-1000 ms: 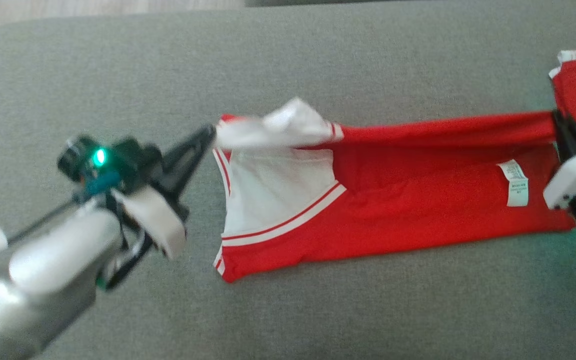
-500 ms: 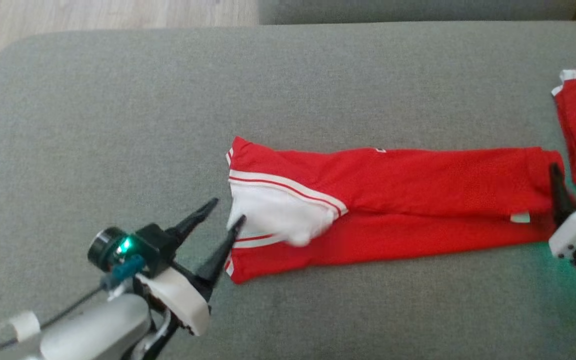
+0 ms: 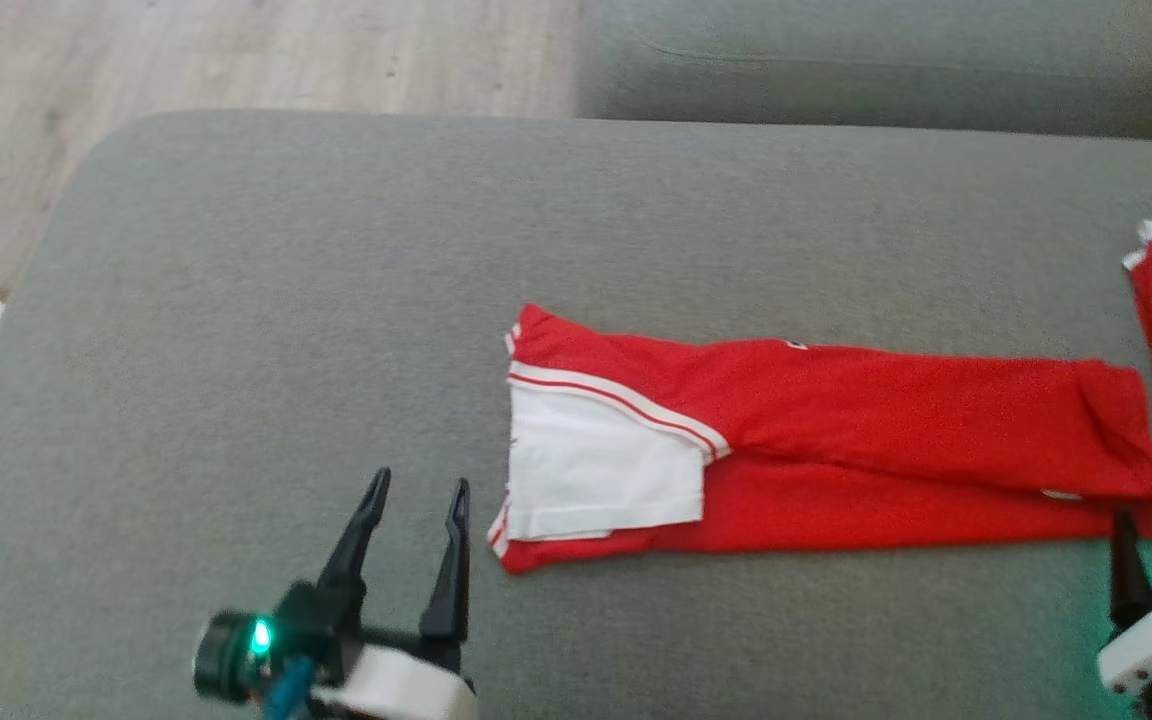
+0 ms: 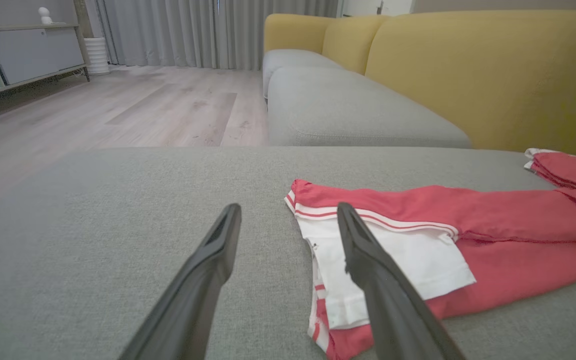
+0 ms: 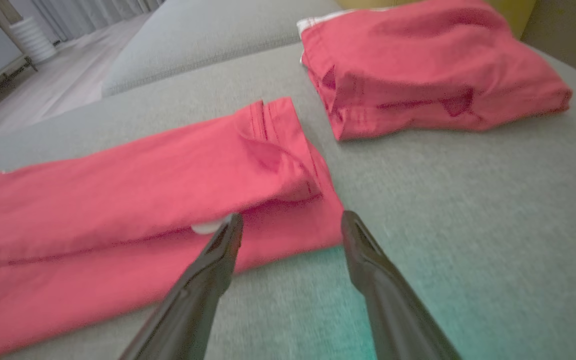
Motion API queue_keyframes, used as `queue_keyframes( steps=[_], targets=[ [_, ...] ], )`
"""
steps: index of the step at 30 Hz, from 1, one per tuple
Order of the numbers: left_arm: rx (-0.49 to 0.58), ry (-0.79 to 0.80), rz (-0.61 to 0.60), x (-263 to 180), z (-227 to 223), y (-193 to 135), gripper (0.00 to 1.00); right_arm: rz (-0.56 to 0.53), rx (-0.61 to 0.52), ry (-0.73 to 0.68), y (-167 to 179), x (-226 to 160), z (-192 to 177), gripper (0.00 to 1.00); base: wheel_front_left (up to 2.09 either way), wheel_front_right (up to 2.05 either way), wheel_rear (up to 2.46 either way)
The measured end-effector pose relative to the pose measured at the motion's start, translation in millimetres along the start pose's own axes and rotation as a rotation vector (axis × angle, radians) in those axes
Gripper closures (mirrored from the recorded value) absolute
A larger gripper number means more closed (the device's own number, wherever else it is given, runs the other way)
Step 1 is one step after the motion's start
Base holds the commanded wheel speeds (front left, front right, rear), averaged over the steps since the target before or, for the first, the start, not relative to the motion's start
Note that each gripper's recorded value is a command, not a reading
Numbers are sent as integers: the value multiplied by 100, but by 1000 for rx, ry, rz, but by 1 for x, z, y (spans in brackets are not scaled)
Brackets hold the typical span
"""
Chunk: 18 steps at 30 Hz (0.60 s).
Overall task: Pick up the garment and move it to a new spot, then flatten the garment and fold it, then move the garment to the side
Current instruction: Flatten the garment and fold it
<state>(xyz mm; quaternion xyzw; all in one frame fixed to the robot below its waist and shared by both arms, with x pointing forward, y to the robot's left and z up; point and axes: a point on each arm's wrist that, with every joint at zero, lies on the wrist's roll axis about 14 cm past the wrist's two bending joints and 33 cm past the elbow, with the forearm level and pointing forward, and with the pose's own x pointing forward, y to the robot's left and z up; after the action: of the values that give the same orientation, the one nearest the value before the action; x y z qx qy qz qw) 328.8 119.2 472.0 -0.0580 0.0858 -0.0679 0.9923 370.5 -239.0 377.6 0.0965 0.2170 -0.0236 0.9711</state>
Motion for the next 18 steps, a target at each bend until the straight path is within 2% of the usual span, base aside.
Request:
queue_keyframes(
  steps=[5, 9, 13, 18],
  targets=[
    [-35, -61, 93, -24, 3, 5, 0, 13, 13, -27, 12, 12, 20, 0, 0, 0, 0],
    [-49, -103, 140, -39, 6, 6, 0, -25, -18, -21, 4, 23, 30, 0, 0, 0, 0],
    [-53, -111, 164, -52, 1, 7, 0, -99, -62, 31, -14, 32, 29, 0, 0, 0, 0],
    [-39, -126, 183, -54, 2, 13, 0, -116, -82, 173, -12, 37, 4, 0, 0, 0, 0]
  ],
)
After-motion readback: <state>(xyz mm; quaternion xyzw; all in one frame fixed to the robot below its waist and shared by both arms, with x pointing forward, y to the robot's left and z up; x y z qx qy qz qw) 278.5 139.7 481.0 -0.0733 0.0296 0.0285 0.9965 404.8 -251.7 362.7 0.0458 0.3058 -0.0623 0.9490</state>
